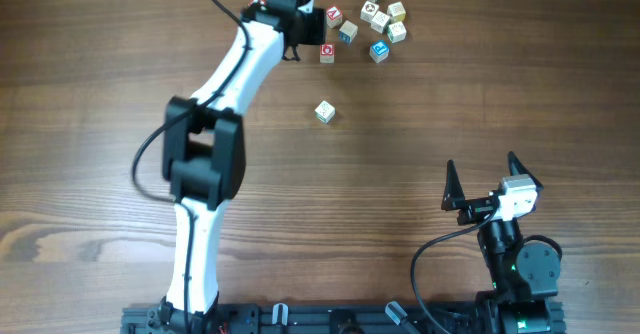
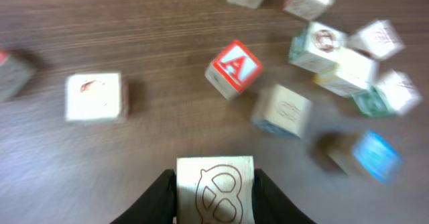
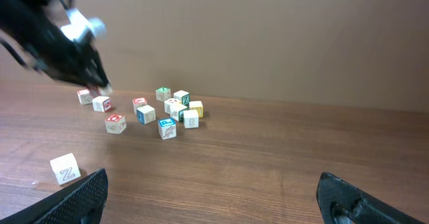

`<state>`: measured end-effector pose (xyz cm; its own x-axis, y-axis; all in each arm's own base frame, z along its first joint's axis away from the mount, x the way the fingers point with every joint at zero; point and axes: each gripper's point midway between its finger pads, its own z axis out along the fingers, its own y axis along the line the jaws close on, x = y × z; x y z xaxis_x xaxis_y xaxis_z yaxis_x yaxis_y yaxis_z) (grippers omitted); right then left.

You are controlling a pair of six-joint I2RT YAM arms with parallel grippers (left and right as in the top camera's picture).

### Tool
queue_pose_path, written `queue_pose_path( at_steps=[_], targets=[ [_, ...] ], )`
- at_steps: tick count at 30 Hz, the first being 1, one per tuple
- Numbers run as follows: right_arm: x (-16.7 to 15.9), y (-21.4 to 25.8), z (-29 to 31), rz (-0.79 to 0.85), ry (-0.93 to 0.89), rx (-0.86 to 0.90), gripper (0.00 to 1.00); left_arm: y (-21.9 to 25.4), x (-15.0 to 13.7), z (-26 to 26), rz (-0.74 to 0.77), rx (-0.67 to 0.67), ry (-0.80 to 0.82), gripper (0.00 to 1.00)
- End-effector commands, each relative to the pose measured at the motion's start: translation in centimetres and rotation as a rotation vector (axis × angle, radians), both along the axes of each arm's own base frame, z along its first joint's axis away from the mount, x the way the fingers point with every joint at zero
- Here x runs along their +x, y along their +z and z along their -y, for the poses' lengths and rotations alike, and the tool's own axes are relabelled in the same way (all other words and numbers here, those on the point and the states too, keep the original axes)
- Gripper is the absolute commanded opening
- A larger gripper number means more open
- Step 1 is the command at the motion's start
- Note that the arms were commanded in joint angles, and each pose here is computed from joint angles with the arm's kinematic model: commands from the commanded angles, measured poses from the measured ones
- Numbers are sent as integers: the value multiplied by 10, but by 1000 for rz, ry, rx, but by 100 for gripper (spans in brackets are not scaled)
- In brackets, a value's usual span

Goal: Form a circle

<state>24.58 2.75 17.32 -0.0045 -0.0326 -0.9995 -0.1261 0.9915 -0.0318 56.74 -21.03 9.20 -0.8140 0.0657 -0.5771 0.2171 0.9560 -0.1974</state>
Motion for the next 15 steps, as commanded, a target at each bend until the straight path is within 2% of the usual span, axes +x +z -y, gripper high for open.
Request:
queue_pose_path(
  at_steps=[1,3,4,6,10,15],
  targets=[
    [-1,1,-3,7,17,-17,100,105,-36,-13,54,-16,5,30],
    [-1,1,-3,7,17,-17,100,117,-66,-22,-17,9,3,27],
    [-1,1,-3,7,17,-17,100,124,-103,-30,-109,41,-6,23],
    [-1,1,-3,7,17,-17,100,125,-139,-33,-208,75,-23,20],
    [-1,1,-3,7,17,-17,100,111,-189,-15,-355,139,-92,19],
    [-1,1,-3,7,17,-17,100,66,-242,23,-489,213,-168,17]
  ],
)
